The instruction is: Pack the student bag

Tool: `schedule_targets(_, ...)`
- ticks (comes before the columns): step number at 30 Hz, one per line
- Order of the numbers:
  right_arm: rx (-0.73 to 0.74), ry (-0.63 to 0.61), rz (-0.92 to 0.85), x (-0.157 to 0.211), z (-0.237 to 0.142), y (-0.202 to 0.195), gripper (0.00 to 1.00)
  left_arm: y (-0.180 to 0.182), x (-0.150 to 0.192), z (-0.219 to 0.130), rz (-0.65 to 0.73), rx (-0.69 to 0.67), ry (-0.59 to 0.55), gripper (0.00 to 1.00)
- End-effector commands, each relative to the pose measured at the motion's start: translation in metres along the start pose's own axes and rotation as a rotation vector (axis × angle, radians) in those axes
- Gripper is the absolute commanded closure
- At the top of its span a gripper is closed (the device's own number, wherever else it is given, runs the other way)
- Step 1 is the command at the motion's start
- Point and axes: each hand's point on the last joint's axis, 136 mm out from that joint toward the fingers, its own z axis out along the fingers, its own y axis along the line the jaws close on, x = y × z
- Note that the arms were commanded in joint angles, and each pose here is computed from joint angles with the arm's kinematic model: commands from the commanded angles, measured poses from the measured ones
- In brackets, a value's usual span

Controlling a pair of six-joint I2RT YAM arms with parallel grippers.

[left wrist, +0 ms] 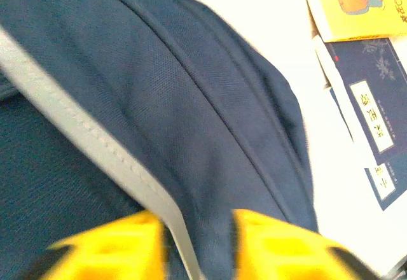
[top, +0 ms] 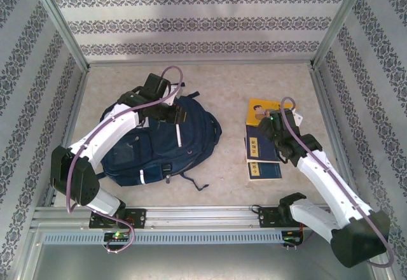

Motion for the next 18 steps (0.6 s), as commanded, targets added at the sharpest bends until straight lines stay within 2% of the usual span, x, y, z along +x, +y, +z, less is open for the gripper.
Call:
schedule_targets(1, 0.109, 0.019, 0.074, 0.003, 0.02, -0.027, 0.07, -0.008, -0.013, -0.01, -0.014, 0.002, -0.06, 0.43)
schedule_targets(5, 0.077, 0.048, 0.091, 0.005, 0.048, -0.024, 0.07, -0.021, -0.034, -0.035, 0.025, -0.049, -0.158, 0.31)
schedule_targets(8, 0.026, 0.084, 0.071, 0.004, 0.069, -0.014, 0.07, -0.037, -0.05, -0.035, -0.048, -0.018, -0.2, 0.26)
schedule_targets(13, -0.012, 0.156, -0.004, 0.007, 0.098, -0.007, 0.09, -0.089, -0.056, 0.011, -0.171, 0.188, -0.14, 0.26)
schedule_targets(18, -0.125, 0.264, -0.044, 0.022, 0.115, 0.01, 0.14, -0.131, -0.046, 0.077, -0.246, 0.322, -0.018, 0.26)
